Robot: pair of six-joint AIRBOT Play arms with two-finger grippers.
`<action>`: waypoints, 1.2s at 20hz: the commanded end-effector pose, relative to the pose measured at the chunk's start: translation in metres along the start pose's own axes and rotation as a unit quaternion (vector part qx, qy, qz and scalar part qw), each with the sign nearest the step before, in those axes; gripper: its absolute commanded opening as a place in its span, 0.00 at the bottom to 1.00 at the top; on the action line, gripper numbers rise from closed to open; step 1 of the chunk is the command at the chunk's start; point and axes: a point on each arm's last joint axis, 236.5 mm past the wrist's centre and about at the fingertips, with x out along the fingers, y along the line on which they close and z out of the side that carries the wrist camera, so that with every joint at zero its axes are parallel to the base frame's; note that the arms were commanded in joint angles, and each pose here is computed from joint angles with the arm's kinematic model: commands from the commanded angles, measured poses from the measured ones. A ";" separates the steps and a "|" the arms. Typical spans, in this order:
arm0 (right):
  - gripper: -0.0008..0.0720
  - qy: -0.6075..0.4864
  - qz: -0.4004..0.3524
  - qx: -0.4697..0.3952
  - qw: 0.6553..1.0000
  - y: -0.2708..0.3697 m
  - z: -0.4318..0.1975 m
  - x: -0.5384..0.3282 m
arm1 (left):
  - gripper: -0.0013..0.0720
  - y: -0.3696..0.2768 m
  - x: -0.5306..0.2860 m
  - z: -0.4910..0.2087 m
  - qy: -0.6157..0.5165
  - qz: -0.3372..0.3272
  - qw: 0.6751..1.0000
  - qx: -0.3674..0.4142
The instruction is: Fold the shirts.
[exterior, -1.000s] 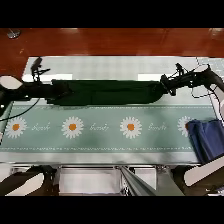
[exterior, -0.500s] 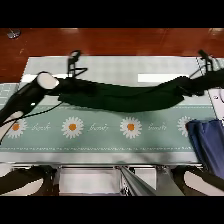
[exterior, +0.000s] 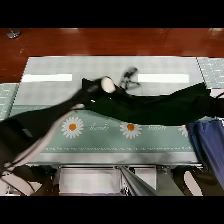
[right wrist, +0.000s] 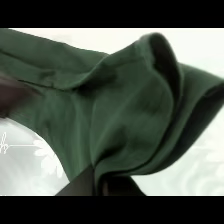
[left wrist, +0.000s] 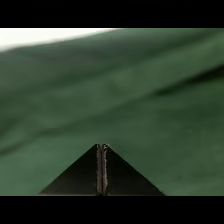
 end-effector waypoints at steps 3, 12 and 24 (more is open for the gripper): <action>0.05 -0.012 0.020 0.007 1.000 0.013 -0.006 -0.010 | 0.04 -0.076 0.086 -0.077 0.121 -0.053 0.991 0.029; 0.05 -0.008 0.060 0.019 0.998 0.029 0.002 -0.004 | 0.04 0.028 -0.086 0.054 0.020 -0.034 0.998 -0.047; 0.05 0.149 0.198 -0.106 0.963 0.210 0.032 0.159 | 0.05 0.161 -0.349 -0.079 -0.213 0.162 0.945 -0.188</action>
